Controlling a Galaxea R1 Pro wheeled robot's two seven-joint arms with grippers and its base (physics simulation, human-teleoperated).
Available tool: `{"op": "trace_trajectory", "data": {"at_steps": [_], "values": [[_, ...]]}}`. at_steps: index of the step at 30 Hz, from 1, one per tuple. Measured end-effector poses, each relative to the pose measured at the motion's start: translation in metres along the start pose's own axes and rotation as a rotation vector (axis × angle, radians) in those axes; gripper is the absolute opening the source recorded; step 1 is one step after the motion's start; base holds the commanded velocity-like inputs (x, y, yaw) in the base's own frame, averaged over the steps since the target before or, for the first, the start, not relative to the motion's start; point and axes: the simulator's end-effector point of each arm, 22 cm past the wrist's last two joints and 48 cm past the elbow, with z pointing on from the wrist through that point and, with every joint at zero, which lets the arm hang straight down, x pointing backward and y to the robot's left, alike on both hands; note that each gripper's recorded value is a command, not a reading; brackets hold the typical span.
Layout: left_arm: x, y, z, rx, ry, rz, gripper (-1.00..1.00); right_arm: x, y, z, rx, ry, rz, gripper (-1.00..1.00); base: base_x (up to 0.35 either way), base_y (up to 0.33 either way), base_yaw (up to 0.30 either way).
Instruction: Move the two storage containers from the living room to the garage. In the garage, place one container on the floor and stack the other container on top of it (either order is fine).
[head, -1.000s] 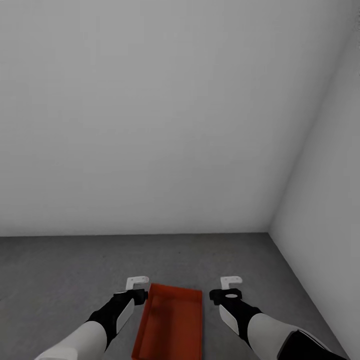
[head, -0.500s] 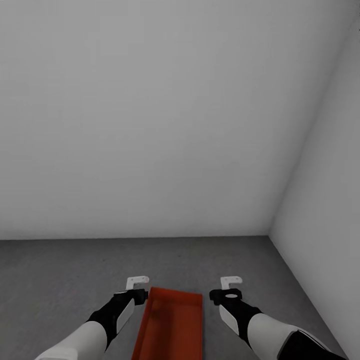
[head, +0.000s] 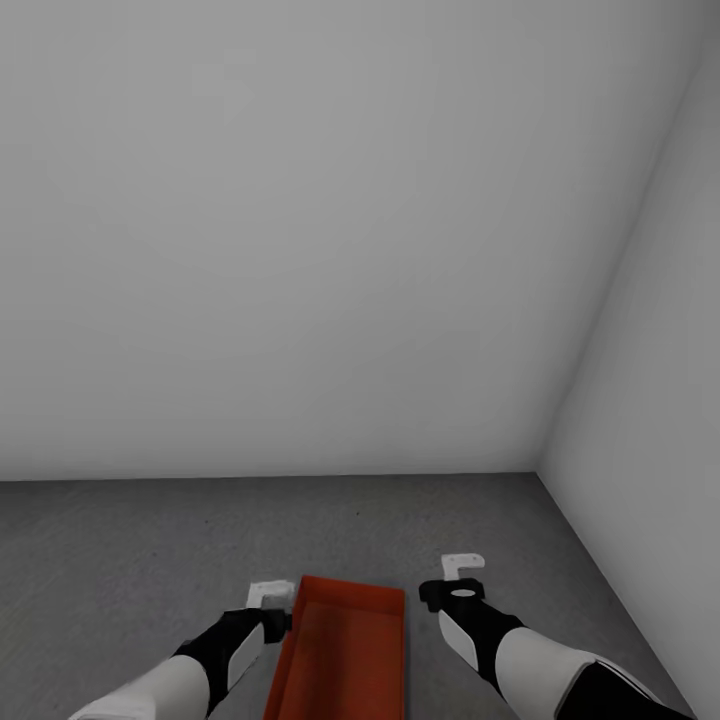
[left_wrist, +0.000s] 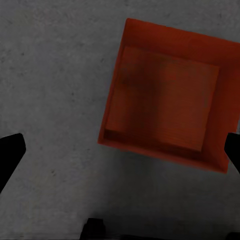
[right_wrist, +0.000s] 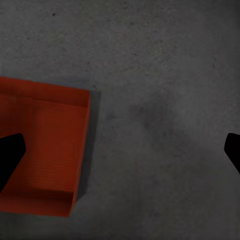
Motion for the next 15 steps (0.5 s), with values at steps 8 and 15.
{"op": "trace_trajectory", "data": {"at_steps": [8, 15], "values": [[0.050, 0.018, 0.006, -0.034, 0.055, 0.002, 1.00, 0.011, -0.005, 0.001, 0.010, 0.025, -0.003, 1.00, 0.000, 0.000, 0.000], [0.064, 0.035, 0.008, -0.055, 0.078, -0.021, 1.00, 0.019, -0.010, 0.001, 0.017, 0.042, -0.006, 1.00, 0.000, 0.000, 0.000]]}}
